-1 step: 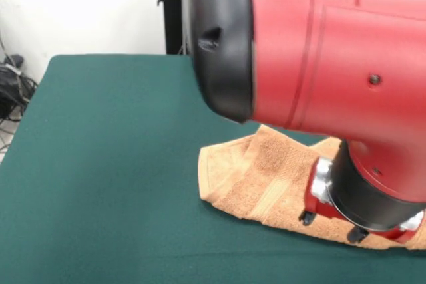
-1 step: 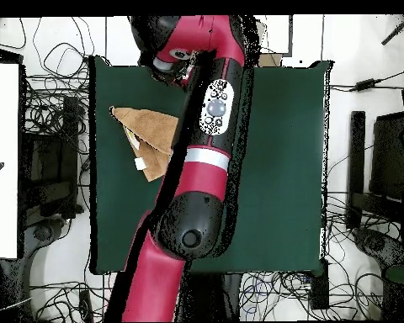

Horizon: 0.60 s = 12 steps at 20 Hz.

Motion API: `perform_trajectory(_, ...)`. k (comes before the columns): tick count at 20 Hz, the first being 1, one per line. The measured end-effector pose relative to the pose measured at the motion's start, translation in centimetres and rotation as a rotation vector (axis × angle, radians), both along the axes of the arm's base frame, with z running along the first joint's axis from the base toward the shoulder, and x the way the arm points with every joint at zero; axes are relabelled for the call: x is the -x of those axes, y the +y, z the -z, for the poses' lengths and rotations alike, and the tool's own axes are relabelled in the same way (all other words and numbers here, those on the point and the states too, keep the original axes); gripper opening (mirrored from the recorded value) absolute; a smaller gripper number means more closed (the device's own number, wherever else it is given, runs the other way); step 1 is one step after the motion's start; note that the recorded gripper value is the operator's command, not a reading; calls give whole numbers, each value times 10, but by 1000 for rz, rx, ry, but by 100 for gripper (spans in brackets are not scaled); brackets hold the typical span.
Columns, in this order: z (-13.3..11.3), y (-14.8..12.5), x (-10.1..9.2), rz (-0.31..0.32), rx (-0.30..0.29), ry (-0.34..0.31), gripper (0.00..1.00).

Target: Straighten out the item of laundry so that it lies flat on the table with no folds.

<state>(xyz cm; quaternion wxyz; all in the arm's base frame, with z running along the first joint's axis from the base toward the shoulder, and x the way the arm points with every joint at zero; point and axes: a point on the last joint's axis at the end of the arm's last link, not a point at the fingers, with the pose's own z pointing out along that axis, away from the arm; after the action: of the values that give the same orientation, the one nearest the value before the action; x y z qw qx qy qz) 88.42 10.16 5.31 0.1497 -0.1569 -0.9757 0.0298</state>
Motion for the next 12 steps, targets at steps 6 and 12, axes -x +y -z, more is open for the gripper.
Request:
perform_trajectory(6,16,24,0,-2,6,28,100)
perform_trajectory(12,35,44,3,-1,-2,53,100)
